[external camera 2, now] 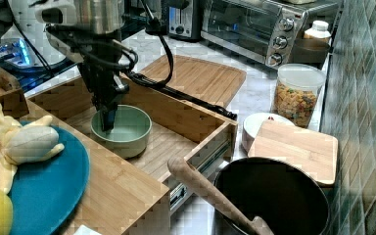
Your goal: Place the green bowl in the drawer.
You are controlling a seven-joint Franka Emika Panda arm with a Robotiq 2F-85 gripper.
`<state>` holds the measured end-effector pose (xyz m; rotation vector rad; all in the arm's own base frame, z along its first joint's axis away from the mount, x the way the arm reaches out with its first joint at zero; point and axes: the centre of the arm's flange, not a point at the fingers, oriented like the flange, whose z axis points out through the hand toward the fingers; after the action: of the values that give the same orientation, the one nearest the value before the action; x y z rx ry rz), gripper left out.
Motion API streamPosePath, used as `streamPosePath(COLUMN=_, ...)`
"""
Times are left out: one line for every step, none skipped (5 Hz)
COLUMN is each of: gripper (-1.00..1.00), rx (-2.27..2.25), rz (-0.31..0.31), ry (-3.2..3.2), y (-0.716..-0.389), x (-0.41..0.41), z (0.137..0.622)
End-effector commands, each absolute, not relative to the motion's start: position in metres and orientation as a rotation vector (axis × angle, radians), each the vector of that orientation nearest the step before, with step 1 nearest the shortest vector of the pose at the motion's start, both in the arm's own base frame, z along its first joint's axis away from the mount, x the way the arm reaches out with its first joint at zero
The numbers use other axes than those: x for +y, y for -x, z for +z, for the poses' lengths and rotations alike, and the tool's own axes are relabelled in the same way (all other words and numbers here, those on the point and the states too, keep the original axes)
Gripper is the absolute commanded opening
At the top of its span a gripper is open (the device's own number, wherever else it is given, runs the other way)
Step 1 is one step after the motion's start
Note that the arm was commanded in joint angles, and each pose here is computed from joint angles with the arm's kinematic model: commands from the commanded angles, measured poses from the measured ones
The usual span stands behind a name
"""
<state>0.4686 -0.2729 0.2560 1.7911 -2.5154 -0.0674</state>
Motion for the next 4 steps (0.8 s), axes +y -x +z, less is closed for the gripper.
streamPosePath(gripper=1.0, rx=-2.597, rz=-0.016, ry=-1.596, y=-0.483, x=-0.2879, z=0.2976)
streamPosePath(gripper=1.0, rx=-2.592, rz=-0.022, ry=-1.587, y=-0.4846, x=-0.2864, z=0.302)
streamPosePath(gripper=1.0, rx=-2.591, rz=0.05, ry=-1.528, y=-0.4876, x=-0.2796, z=0.3068)
streamPosePath(gripper=1.0, rx=-2.591, rz=0.05, ry=-1.528, y=-0.4877, x=-0.2795, z=0.3069)
